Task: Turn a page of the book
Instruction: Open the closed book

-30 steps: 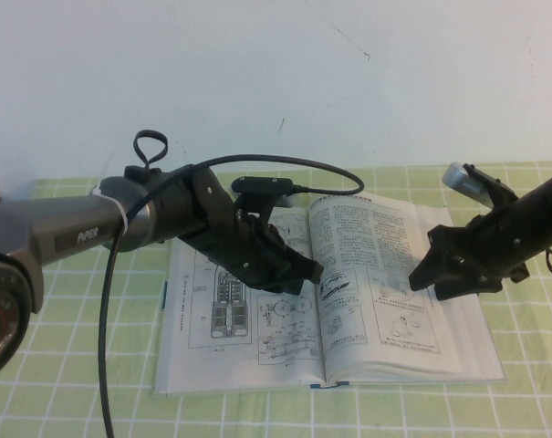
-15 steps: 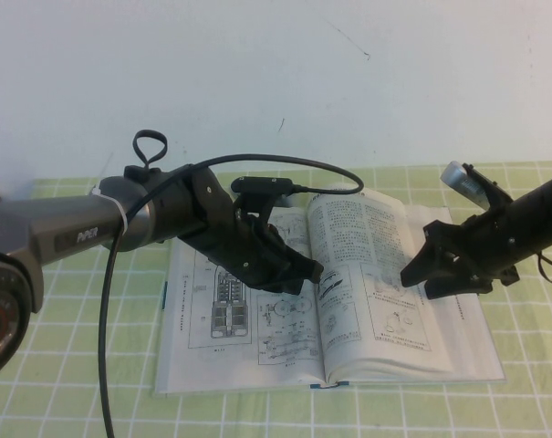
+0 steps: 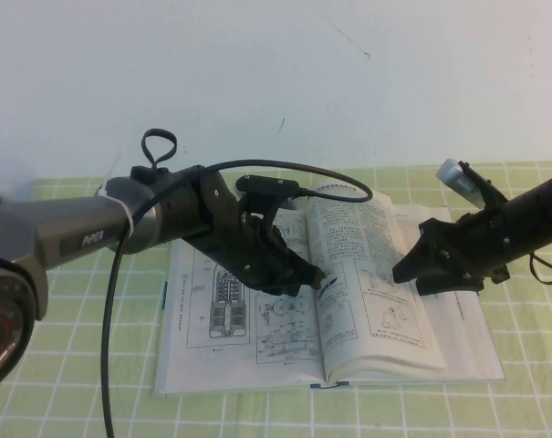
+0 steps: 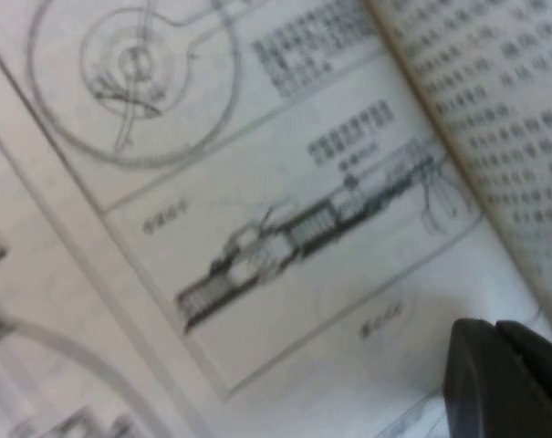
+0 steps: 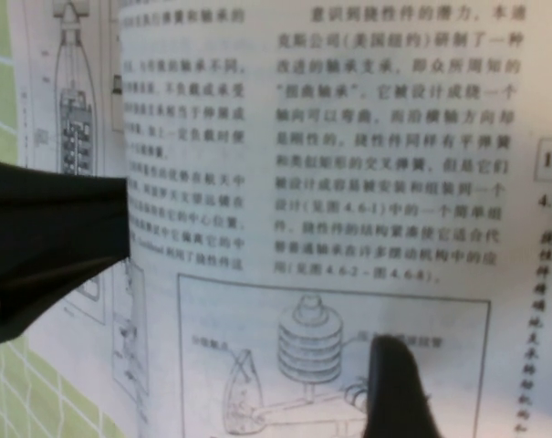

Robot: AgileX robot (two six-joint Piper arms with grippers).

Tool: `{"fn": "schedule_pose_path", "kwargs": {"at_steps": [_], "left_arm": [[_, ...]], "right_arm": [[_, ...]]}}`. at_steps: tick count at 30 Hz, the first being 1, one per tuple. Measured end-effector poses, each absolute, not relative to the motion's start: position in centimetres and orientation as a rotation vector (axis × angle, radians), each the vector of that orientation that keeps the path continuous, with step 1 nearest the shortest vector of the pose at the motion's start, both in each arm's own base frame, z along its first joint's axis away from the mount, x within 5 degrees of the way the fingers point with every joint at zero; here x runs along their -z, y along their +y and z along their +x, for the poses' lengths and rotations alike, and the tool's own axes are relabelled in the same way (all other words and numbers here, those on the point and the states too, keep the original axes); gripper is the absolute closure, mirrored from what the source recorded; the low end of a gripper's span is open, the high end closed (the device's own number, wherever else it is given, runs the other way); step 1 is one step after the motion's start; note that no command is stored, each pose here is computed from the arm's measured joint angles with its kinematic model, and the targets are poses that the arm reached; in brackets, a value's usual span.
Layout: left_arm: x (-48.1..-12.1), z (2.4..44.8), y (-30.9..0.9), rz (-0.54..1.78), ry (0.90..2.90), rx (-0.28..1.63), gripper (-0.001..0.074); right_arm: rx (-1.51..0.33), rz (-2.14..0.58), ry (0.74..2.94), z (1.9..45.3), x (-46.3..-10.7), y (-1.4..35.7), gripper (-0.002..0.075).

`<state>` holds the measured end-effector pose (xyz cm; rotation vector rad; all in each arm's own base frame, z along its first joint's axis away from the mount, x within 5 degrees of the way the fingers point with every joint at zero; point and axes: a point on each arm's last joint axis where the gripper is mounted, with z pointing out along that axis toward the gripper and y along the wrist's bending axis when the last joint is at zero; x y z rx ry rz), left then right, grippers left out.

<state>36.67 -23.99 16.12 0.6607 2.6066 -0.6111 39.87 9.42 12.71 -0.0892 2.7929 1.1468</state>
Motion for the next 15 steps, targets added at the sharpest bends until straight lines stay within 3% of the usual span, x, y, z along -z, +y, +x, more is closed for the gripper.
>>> {"fn": "schedule_pose_path", "kwargs": {"at_steps": [15], "left_arm": [[-18.8, 35.9, -23.5, 0.734, 2.552, 0.572, 0.0738]], "right_arm": [[-1.23, -0.105, 2.749, 39.9, -12.8, 9.9, 0.0339]]}}
